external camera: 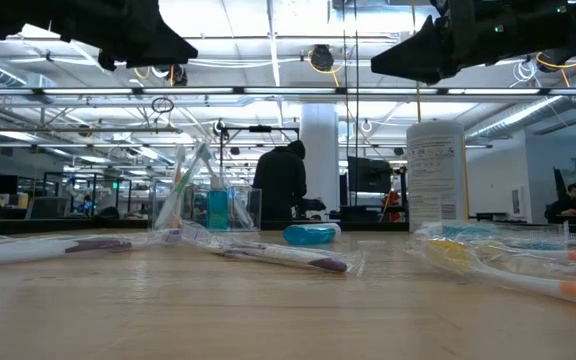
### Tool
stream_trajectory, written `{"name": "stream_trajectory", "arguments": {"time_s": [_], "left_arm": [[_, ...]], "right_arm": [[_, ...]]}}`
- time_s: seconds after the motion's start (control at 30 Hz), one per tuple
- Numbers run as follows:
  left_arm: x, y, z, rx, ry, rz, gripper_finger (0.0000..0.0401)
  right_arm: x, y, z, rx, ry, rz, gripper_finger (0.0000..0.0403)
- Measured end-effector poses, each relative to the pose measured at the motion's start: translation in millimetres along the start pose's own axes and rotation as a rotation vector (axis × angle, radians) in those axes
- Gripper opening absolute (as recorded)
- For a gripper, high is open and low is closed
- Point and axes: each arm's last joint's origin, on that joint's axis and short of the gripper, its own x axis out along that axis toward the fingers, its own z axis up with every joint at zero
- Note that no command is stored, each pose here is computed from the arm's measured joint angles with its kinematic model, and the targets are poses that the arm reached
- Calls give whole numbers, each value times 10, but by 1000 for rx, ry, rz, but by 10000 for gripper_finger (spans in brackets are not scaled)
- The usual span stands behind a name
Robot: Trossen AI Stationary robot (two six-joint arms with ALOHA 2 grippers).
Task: Pick & Place toothbrushing station
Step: Put the mouthwash into the transparent organizer
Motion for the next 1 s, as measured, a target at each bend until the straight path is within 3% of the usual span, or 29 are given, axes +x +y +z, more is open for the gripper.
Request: {"name": "stream_trajectory", "arguments": {"time_s": [1.0], "left_arm": [[1,0,-9,5,6,-1,150]], "right_arm": [[0,0,0,-29,0,0,114]]}}
